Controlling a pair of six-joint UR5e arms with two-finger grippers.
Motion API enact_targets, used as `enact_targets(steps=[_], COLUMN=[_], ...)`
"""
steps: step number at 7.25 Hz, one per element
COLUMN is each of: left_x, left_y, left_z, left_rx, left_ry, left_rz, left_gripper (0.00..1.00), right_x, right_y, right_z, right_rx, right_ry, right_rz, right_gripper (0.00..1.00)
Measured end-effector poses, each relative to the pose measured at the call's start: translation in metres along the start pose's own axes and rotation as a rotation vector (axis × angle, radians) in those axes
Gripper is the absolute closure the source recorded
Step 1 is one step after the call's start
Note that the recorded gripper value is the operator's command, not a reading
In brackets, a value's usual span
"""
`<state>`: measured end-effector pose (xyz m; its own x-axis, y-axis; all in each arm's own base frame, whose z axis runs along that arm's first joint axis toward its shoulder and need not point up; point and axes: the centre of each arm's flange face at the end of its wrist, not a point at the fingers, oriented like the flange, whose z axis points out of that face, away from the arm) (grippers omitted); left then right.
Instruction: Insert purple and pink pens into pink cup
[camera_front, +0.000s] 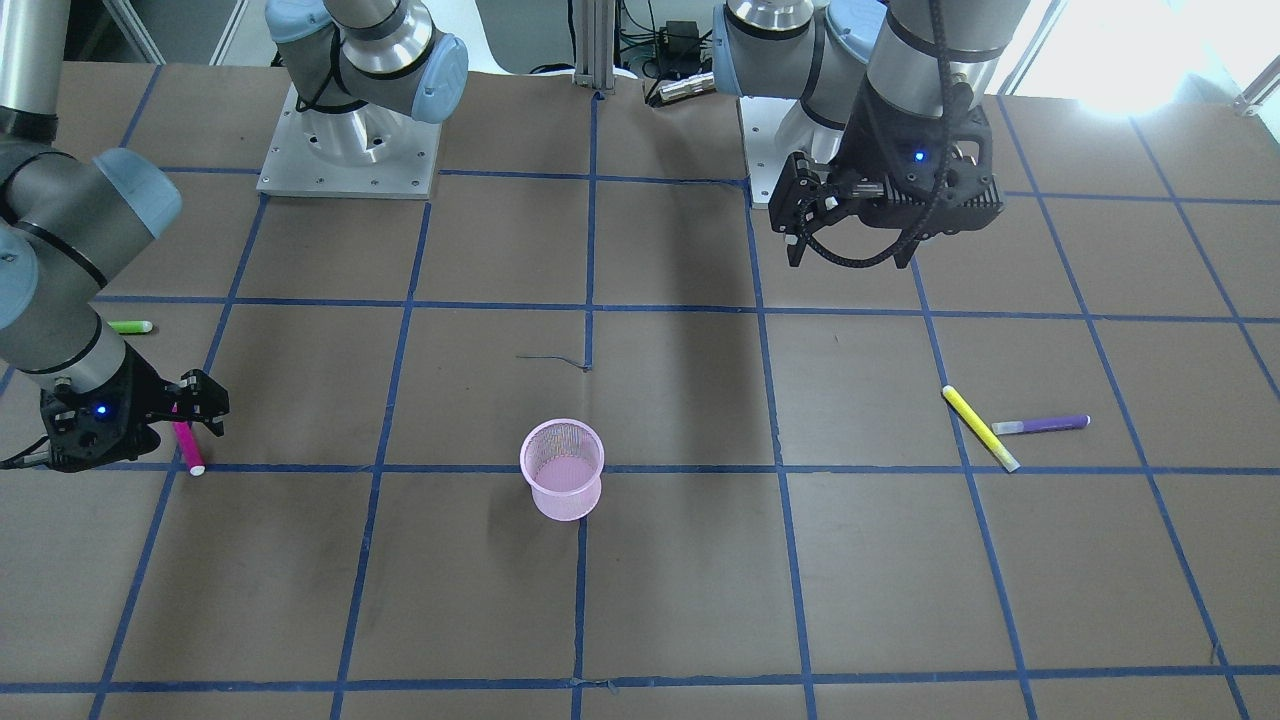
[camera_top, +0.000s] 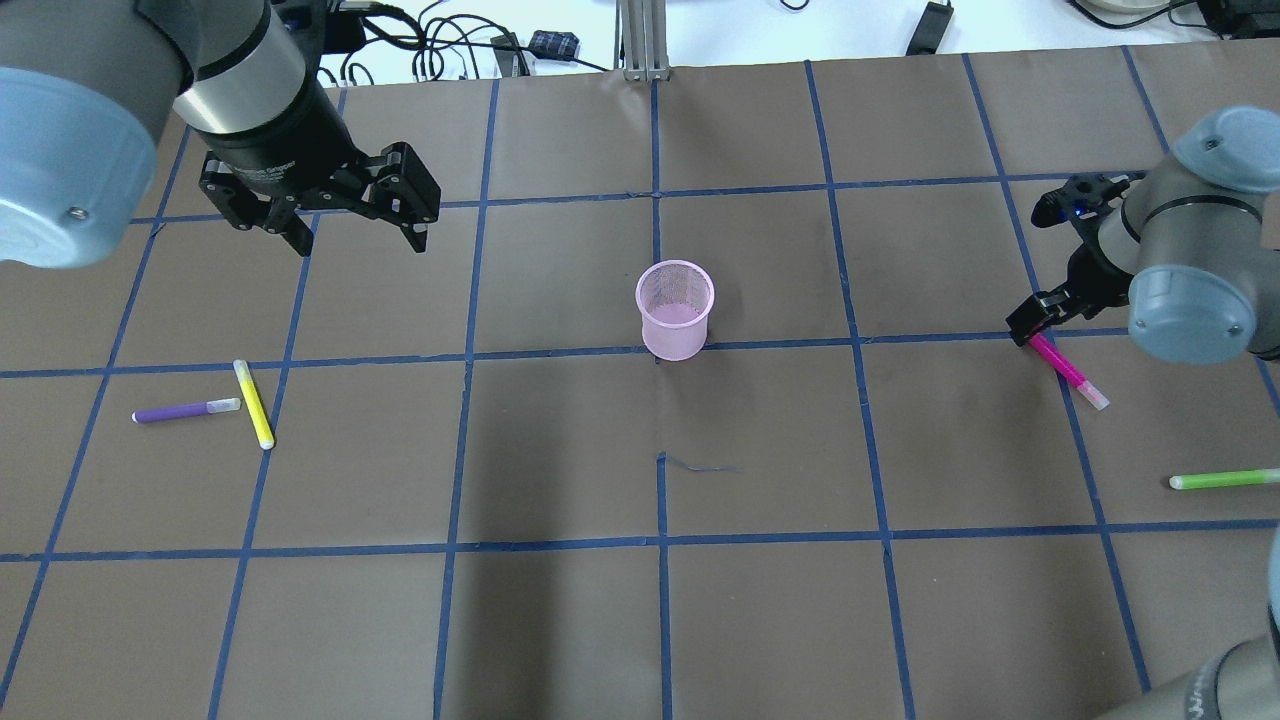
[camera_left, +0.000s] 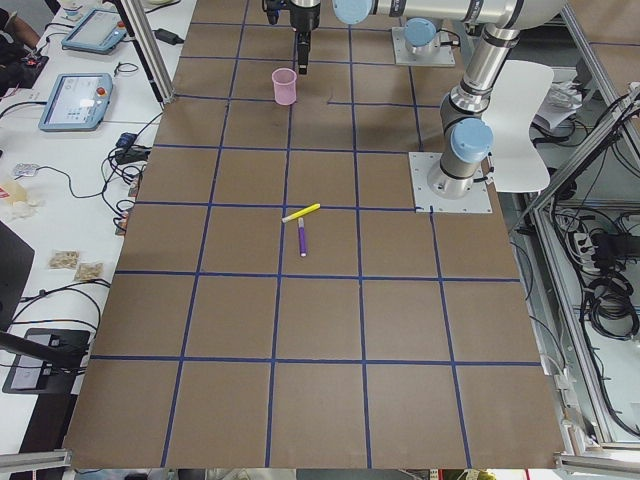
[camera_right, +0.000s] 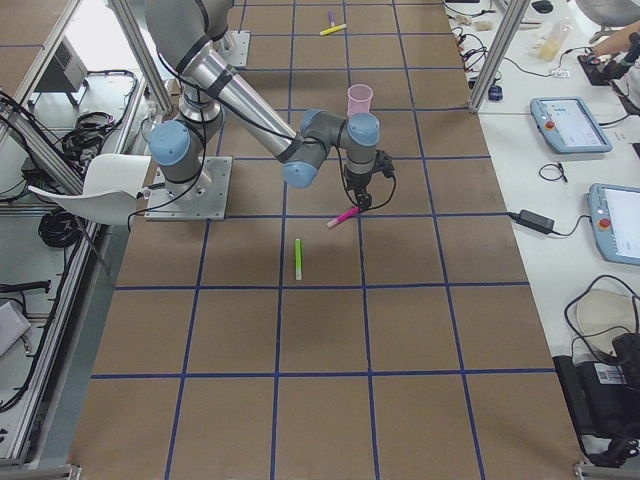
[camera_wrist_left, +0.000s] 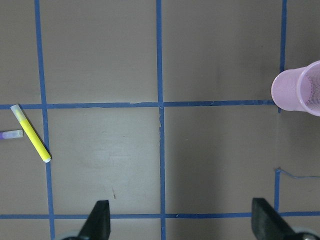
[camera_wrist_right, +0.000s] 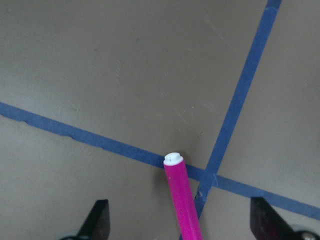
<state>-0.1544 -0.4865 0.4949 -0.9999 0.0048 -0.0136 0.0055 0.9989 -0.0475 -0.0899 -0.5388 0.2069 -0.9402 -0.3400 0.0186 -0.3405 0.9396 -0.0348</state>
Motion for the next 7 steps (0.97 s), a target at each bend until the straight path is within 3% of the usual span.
enact_targets(steps=[2,3,4,5,6,7], left_x=[0.000,0.001,0.001,0.002,0.002,0.002], left_y=[0.000,0.000,0.000,0.000,0.000,0.001], left_z=[0.000,0.000,0.000,0.000,0.000,0.001], left_rx=[0.000,0.000,0.001,0.001,0.000,-0.001], left_ry=[0.000,0.001,0.002,0.003,0.003,0.001], left_rz=[0.001,0.001,0.002,0.003,0.004,0.006], left_gripper=[0.00,0.00,0.00,0.00,0.00,0.00], right_x=[0.006,0.009,0.011,0.014,0.017,0.019], right_y=[-0.005,-0.008,-0.010,-0.011,-0.012,-0.013], right_z=[0.023,0.030,0.032,0.031,0.028,0.026], right_rx=[-0.009,-0.012,-0.014,-0.026,-0.049,-0.071], right_ry=[-0.006,-0.005,-0.004,0.000,0.002,-0.005], right_rz=[-0.009,-0.009,-0.008,-0.006,-0.004,-0.002], right_gripper=[0.30,0.44,0.78,0.93,1.00,1.00])
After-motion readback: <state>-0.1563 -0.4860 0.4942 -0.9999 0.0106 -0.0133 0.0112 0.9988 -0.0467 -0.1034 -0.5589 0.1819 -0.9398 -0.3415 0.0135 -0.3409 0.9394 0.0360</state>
